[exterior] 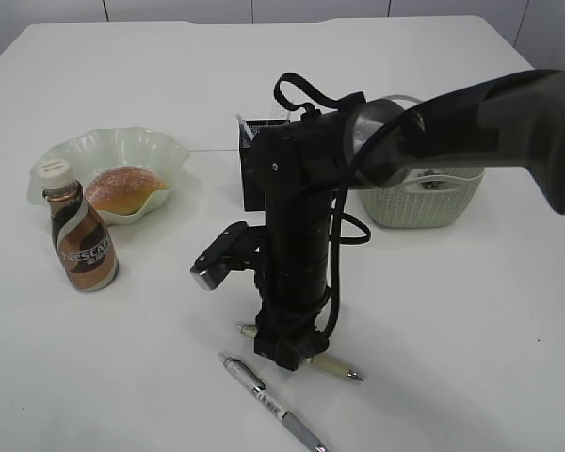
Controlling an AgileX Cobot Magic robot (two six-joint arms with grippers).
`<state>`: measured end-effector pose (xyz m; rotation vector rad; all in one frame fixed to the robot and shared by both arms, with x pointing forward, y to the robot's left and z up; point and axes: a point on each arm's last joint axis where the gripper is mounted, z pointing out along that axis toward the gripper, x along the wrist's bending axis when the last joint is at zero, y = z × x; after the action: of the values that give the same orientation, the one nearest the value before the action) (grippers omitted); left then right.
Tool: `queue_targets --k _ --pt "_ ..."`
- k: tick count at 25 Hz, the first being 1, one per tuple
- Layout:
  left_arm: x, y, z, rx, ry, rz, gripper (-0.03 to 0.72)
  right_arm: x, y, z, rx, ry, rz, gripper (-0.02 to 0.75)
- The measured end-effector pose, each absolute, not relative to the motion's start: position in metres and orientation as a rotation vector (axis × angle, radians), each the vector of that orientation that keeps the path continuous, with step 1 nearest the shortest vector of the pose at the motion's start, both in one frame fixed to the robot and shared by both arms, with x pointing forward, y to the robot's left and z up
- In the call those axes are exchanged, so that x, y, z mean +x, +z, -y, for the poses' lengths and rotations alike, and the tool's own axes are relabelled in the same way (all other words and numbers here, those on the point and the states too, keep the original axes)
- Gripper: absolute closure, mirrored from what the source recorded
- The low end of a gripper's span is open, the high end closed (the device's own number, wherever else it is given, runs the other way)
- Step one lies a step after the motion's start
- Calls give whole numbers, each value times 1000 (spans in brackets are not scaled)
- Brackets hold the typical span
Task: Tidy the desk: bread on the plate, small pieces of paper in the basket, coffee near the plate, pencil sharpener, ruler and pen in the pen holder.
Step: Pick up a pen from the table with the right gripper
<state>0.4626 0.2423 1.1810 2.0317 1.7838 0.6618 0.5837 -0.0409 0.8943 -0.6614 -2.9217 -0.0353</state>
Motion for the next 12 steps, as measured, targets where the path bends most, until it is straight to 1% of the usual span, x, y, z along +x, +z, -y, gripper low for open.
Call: queue_targets --k 8,10,12 --pt "463 1181 -242 2032 662 -1784 448 586 894 42 -704 -16 2931 439" --pt "463 1181 -242 2032 662 -1784 448 586 893 42 -704 -8 2934 460" --pt "463 1181 -242 2032 662 -1784 448 587 893 42 -712 -5 2939 505"
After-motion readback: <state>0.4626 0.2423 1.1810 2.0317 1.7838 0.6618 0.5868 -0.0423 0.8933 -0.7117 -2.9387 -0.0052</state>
